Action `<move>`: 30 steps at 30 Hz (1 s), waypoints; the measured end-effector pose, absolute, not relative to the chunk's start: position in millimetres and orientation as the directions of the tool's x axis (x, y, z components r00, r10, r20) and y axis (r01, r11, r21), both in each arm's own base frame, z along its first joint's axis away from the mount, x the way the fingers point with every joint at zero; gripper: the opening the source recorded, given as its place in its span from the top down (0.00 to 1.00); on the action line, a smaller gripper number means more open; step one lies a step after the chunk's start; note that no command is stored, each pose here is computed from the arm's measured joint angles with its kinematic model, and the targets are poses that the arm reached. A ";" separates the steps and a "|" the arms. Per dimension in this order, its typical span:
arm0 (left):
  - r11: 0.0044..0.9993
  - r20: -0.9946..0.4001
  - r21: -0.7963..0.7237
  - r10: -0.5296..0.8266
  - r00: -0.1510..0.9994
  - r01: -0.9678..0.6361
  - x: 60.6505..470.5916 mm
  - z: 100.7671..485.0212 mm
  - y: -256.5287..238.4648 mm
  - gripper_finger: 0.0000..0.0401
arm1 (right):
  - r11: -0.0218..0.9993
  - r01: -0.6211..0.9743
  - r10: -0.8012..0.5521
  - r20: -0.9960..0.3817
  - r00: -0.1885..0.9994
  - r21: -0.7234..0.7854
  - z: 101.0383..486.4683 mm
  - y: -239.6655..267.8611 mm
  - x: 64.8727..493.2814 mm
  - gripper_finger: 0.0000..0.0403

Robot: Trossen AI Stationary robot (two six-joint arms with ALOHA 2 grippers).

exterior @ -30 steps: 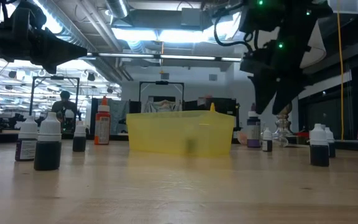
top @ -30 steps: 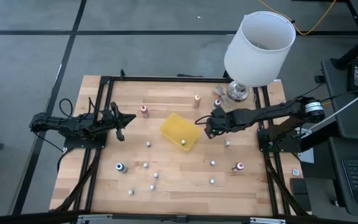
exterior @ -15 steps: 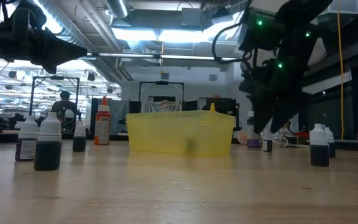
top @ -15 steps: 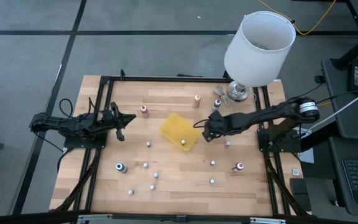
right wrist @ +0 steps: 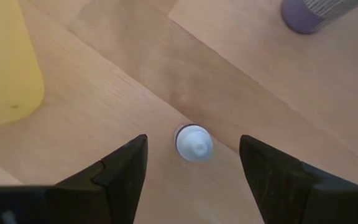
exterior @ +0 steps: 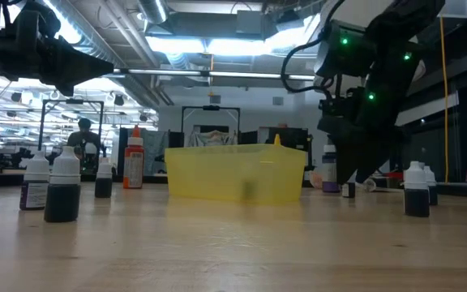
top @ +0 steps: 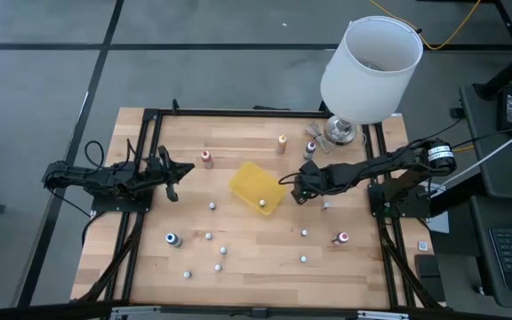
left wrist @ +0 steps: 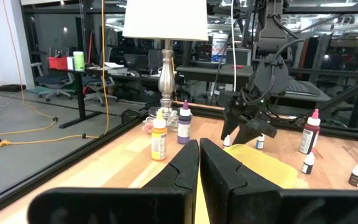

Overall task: Pick & Place food coloring
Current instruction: Put the small red food coloring bottle into the yellow bin

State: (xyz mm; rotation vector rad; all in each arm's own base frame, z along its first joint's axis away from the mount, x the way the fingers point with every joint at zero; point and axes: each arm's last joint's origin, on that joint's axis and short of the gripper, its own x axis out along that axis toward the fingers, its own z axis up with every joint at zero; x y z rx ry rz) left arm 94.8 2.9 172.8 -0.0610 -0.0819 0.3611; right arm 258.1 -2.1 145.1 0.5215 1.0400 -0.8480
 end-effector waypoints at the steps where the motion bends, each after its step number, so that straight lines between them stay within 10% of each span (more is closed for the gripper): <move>1: 0.934 0.069 -0.074 0.355 0.932 -0.350 94.8 172.9 2.9 0.97 | 0.590 0.808 -0.356 -0.901 0.247 -0.012 145.2 -2.1 258.4 0.39; 30: 0.933 0.069 -0.074 0.356 0.932 -0.351 94.8 172.8 2.9 0.97 | 0.637 0.771 -0.351 -0.891 0.287 -0.003 146.7 -1.9 262.2 0.84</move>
